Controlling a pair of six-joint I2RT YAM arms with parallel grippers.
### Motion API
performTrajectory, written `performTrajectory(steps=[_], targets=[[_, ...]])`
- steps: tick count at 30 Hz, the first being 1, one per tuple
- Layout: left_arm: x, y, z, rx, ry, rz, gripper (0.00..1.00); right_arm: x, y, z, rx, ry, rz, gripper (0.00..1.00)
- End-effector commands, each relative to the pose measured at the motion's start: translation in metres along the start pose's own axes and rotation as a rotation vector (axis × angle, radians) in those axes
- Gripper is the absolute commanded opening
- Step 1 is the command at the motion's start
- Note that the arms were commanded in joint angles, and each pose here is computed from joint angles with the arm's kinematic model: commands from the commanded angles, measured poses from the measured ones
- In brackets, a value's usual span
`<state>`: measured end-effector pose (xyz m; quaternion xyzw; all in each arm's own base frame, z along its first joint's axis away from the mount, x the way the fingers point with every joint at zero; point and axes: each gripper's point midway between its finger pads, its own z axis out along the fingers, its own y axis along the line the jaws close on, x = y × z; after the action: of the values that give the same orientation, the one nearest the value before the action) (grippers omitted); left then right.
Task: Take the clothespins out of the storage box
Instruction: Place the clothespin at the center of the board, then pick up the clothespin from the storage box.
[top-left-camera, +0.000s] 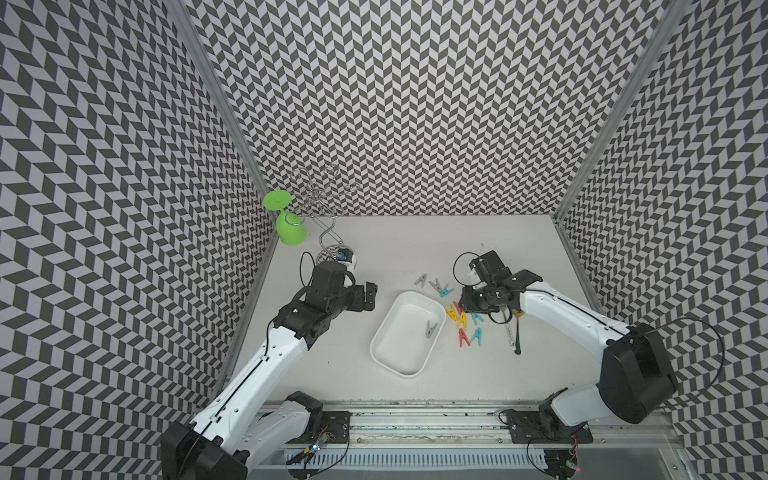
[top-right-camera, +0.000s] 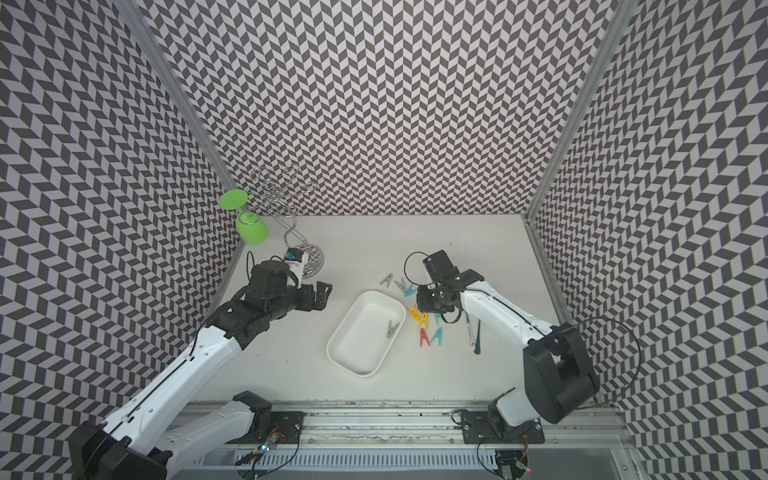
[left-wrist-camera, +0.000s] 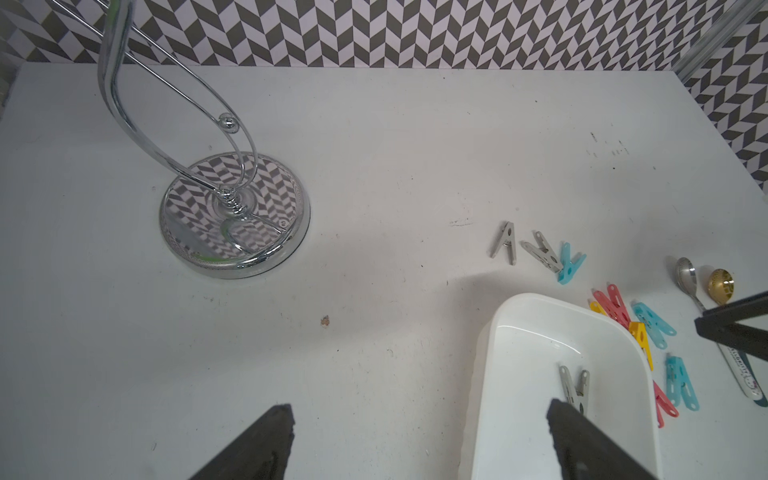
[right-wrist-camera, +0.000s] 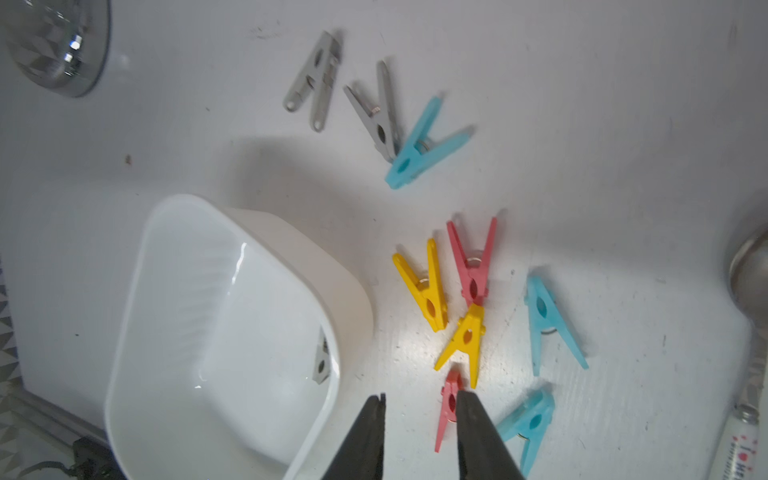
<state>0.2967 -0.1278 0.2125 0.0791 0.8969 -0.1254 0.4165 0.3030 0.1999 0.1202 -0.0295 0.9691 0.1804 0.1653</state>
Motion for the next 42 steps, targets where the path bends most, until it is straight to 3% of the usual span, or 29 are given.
performTrajectory(steps=[1, 10, 15, 28, 38, 42], targets=[[-0.011, -0.004, -0.005, -0.002, -0.027, 0.017, 1.00, -0.007, 0.025, -0.002, -0.044, 0.023, -0.080, 0.33], [-0.008, -0.012, 0.000, 0.011, -0.009, 0.033, 1.00, 0.017, 0.085, 0.034, -0.052, 0.180, -0.316, 0.33], [-0.007, -0.011, 0.001, 0.008, -0.006, 0.038, 1.00, 0.039, 0.089, 0.063, -0.012, 0.256, -0.392, 0.33], [-0.003, -0.011, 0.005, 0.003, 0.009, 0.046, 1.00, 0.045, 0.068, 0.103, 0.148, 0.299, -0.435, 0.33], [0.001, -0.009, 0.005, 0.000, 0.008, 0.049, 1.00, 0.055, 0.064, 0.113, 0.148, 0.335, -0.433, 0.26], [0.002, -0.009, 0.004, -0.005, 0.006, 0.051, 1.00, 0.056, 0.065, 0.114, 0.143, 0.338, -0.433, 0.18]])
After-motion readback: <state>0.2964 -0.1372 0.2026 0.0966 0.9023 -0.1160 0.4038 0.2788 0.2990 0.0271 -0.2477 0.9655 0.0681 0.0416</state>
